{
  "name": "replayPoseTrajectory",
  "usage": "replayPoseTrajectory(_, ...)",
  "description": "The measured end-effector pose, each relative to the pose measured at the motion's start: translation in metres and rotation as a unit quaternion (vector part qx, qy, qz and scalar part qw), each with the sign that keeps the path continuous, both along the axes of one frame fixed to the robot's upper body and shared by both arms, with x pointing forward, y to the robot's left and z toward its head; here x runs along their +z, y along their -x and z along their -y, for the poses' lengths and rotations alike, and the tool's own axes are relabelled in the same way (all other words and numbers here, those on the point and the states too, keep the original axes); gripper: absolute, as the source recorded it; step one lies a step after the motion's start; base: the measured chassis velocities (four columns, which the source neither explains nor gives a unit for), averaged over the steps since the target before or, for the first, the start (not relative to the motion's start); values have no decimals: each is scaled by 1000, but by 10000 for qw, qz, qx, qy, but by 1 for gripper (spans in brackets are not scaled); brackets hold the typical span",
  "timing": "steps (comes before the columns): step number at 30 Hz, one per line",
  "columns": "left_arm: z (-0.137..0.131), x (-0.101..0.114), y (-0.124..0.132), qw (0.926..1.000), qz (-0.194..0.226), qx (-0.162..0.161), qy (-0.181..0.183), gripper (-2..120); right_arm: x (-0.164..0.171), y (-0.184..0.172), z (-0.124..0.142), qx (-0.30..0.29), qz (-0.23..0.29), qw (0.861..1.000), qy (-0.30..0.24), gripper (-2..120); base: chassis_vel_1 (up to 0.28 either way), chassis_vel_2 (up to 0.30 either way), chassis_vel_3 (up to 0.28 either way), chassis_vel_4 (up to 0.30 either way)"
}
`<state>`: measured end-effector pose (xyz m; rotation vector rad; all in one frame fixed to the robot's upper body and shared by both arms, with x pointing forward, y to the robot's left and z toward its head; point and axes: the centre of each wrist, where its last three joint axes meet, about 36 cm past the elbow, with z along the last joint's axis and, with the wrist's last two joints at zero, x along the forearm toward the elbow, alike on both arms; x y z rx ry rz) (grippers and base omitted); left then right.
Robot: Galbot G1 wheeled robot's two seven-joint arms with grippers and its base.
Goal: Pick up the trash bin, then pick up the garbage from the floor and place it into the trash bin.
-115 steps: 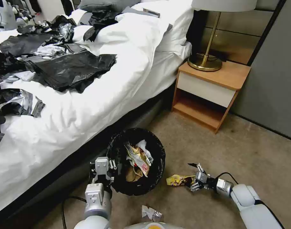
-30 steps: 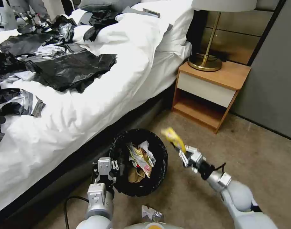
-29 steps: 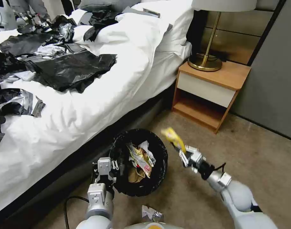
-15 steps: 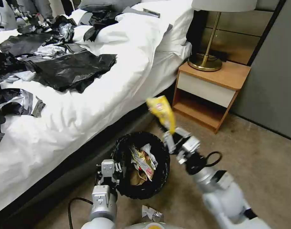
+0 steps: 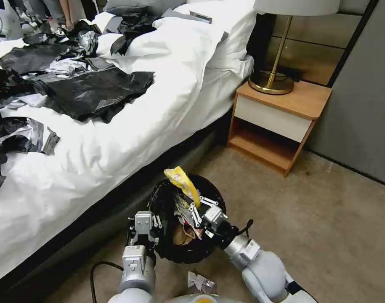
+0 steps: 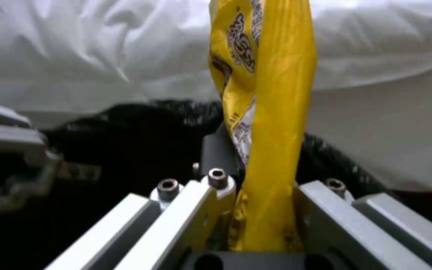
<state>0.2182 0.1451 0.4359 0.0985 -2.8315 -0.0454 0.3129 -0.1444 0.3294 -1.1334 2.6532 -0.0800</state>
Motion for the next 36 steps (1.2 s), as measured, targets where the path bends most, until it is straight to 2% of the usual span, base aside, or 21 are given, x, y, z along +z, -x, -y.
replayPoseTrajectory(4,0,2,0,10000,36,5,7,2,-8,6,4,27,-50,9999,129,2,0,0,0,0)
replayPoseTrajectory(6,-1,4,-2,10000,68,13,21,2,-10,10,6,57,-40,9998,190,12,0,0,0,0)
replayPoseTrajectory(11,-4,5,-4,10000,81,31,25,2,-10,16,10,101,-30,9996,254,24,0,0,0,0)
replayPoseTrajectory(14,-5,6,-5,9999,89,38,41,2,-12,18,12,117,-6,9995,294,39,0,0,0,0)
replayPoseTrajectory(15,-5,6,-5,9999,89,38,41,2,-12,18,12,117,-6,9995,294,39,0,0,0,0)
replayPoseTrajectory(18,-6,8,-6,9999,103,43,59,2,-12,20,13,140,-5,9994,317,52,0,0,0,0)
replayPoseTrajectory(19,-6,8,-6,9999,103,43,59,2,-12,20,13,140,-5,9994,317,52,0,0,0,0)
replayPoseTrajectory(22,-7,8,-7,9999,106,59,51,2,-12,20,13,151,12,9994,327,68,0,0,0,0)
replayPoseTrajectory(24,-7,8,-7,9999,103,63,48,2,-12,20,13,154,12,9993,327,68,0,0,0,0)
replayPoseTrajectory(25,-7,7,-8,9999,95,66,48,2,-12,21,13,166,21,9993,326,76,0,0,0,0)
replayPoseTrajectory(28,-7,7,-9,9999,102,78,48,2,-8,21,13,174,97,9993,305,91,0,0,0,0)
replayPoseTrajectory(32,-7,5,-9,9999,75,82,42,2,3,17,13,138,249,9993,242,99,0,0,0,0)
replayPoseTrajectory(36,-6,2,-7,10000,21,74,25,1,23,9,15,41,478,9988,109,100,0,0,0,0)
